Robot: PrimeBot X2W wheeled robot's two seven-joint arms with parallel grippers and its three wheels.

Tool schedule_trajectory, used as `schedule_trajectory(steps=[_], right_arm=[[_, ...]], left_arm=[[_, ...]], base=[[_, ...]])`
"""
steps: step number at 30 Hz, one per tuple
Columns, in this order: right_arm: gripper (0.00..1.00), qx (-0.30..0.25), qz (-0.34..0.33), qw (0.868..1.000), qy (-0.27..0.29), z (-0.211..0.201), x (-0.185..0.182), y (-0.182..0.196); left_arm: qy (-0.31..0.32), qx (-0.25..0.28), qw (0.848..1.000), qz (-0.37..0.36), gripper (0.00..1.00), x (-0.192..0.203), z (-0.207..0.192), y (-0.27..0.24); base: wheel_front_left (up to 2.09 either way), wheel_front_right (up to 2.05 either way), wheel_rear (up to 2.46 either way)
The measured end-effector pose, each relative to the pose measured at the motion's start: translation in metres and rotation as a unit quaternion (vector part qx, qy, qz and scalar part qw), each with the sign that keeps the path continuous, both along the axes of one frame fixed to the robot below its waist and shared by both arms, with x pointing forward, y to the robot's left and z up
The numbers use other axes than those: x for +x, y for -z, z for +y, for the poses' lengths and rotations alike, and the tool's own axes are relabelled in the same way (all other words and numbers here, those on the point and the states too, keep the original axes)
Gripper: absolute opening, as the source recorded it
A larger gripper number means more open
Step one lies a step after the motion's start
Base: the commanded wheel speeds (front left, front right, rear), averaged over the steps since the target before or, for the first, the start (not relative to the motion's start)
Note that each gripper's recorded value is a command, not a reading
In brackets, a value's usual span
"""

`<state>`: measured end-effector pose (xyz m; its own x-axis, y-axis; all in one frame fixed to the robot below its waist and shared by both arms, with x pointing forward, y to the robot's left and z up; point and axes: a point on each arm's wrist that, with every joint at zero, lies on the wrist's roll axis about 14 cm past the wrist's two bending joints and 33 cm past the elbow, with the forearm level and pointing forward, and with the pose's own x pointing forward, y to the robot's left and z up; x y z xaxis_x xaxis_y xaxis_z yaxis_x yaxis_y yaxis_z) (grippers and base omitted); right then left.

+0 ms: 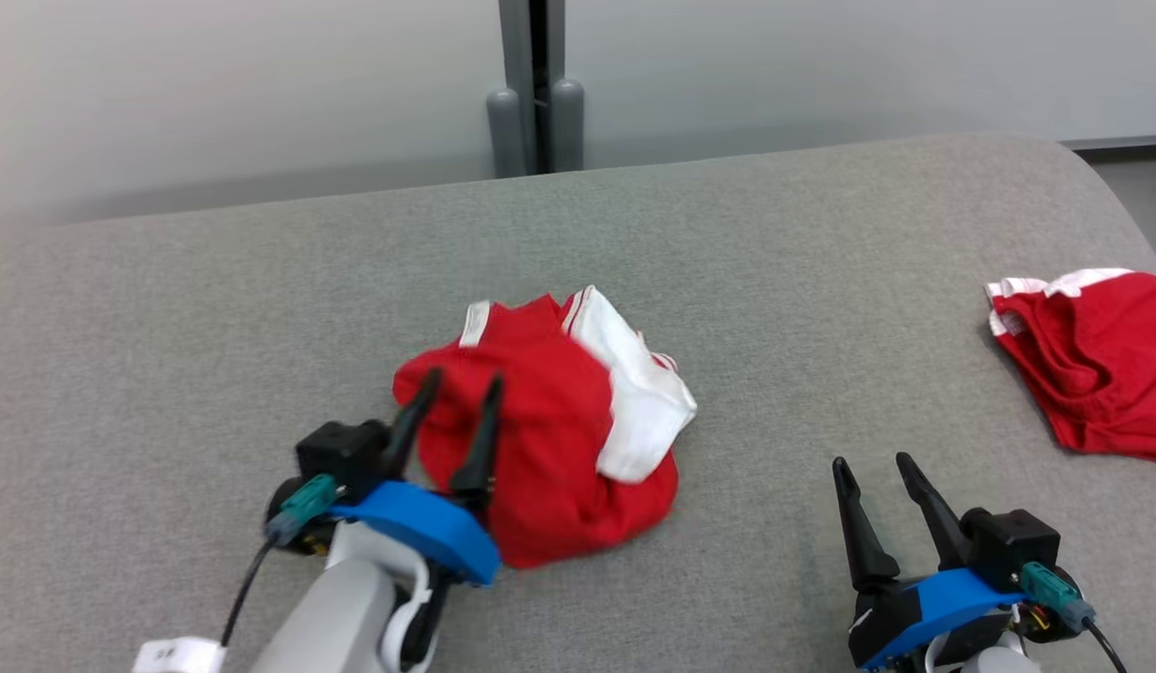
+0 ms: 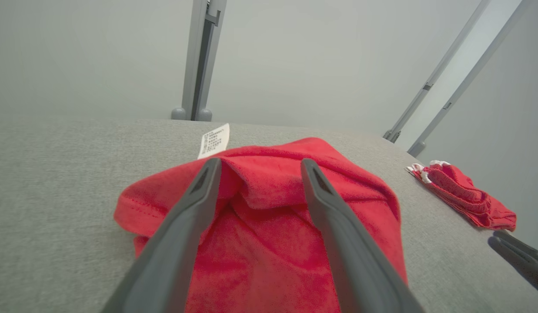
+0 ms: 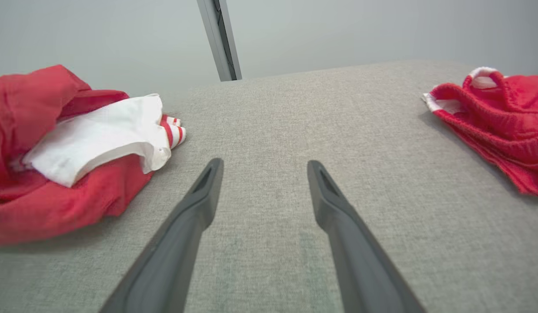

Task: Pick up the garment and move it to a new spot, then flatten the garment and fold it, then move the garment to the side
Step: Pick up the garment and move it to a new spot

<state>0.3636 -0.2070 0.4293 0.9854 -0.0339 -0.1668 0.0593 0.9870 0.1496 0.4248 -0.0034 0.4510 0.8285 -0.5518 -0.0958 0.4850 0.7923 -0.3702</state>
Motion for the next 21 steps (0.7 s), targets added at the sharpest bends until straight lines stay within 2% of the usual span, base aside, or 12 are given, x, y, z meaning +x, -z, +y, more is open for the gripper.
schedule_trajectory(steps=[2, 3, 6, 13, 21], right_arm=[[1.0, 0.001, -0.002, 1.0, -0.003, 0.002, 0.001, -0.001], [1.0, 0.003, -0.007, 1.0, -0.009, 0.006, 0.004, -0.004], [1.0, 0.005, -0.015, 1.0, -0.016, 0.011, 0.005, -0.009], [1.0, 0.014, -0.025, 0.999, -0.023, 0.018, -0.001, -0.015], [1.0, 0.017, -0.014, 0.999, -0.03, 0.024, -0.015, -0.008]], left_arm=[[-0.018, 0.009, 1.0, -0.003, 1.0, 0.002, 0.013, 0.001], [-0.054, 0.023, 0.998, -0.01, 1.0, 0.004, 0.039, 0.001], [-0.101, 0.038, 0.994, -0.023, 1.0, 0.001, 0.073, -0.002], [-0.148, 0.07, 0.986, -0.019, 1.0, -0.034, 0.113, 0.008], [-0.177, 0.088, 0.98, 0.002, 1.0, -0.075, 0.129, 0.025]], base=[[0.0, 0.0, 0.0], [0.0, 0.0, 0.0], [0.0, 0.0, 0.0], [0.0, 0.0, 0.0], [0.0, 0.0, 0.0]])
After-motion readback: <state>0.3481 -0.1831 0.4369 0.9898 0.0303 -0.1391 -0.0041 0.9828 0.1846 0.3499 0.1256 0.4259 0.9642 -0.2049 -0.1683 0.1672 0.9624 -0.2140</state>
